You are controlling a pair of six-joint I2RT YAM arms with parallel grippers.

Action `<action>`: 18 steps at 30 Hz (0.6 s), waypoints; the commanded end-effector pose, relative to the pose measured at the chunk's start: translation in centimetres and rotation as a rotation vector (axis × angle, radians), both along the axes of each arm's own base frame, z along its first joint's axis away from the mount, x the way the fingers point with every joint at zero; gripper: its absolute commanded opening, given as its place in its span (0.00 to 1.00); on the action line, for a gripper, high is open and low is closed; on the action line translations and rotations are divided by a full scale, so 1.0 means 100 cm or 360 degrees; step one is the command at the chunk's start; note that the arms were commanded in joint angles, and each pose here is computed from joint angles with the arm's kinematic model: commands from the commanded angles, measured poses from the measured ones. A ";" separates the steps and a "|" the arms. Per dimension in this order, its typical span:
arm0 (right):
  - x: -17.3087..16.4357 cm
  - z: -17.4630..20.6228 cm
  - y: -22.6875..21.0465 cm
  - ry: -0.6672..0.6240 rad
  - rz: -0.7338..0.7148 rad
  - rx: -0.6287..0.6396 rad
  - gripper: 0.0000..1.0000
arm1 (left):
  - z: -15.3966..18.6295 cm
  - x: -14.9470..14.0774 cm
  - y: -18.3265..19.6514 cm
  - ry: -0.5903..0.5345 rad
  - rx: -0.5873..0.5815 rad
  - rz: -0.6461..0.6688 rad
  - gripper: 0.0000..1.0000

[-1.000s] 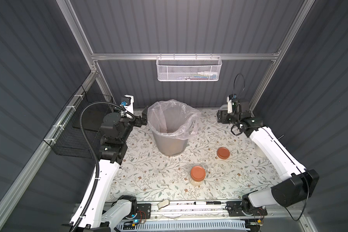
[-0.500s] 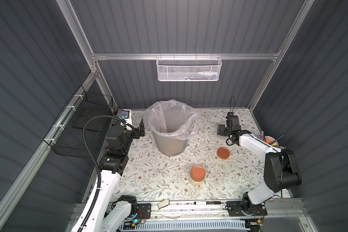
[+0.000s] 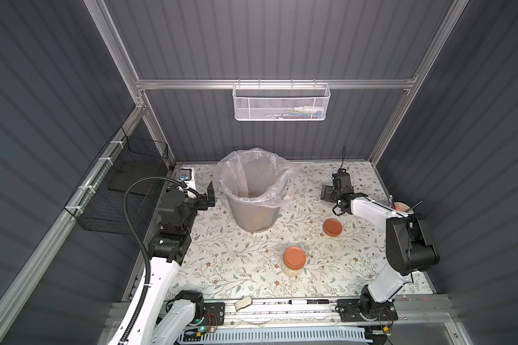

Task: Empty expired oatmeal from jars
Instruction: Place the jar at the center of the board.

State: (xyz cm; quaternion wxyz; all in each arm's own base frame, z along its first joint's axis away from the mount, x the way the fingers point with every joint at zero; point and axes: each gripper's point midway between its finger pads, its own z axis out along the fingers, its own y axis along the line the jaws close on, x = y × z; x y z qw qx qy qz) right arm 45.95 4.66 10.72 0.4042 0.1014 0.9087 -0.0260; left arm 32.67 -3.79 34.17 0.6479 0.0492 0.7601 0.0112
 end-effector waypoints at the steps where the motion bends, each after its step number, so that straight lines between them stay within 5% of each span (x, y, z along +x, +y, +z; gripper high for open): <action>1: 0.001 -0.003 0.000 -0.0060 -0.0079 0.0022 0.39 | -0.003 -0.004 0.003 -0.0004 0.0001 0.0023 1.00; 18: -0.014 -0.033 0.015 -0.0032 -0.0183 -0.0022 0.49 | -0.014 -0.004 0.001 0.0041 0.0040 0.0000 1.00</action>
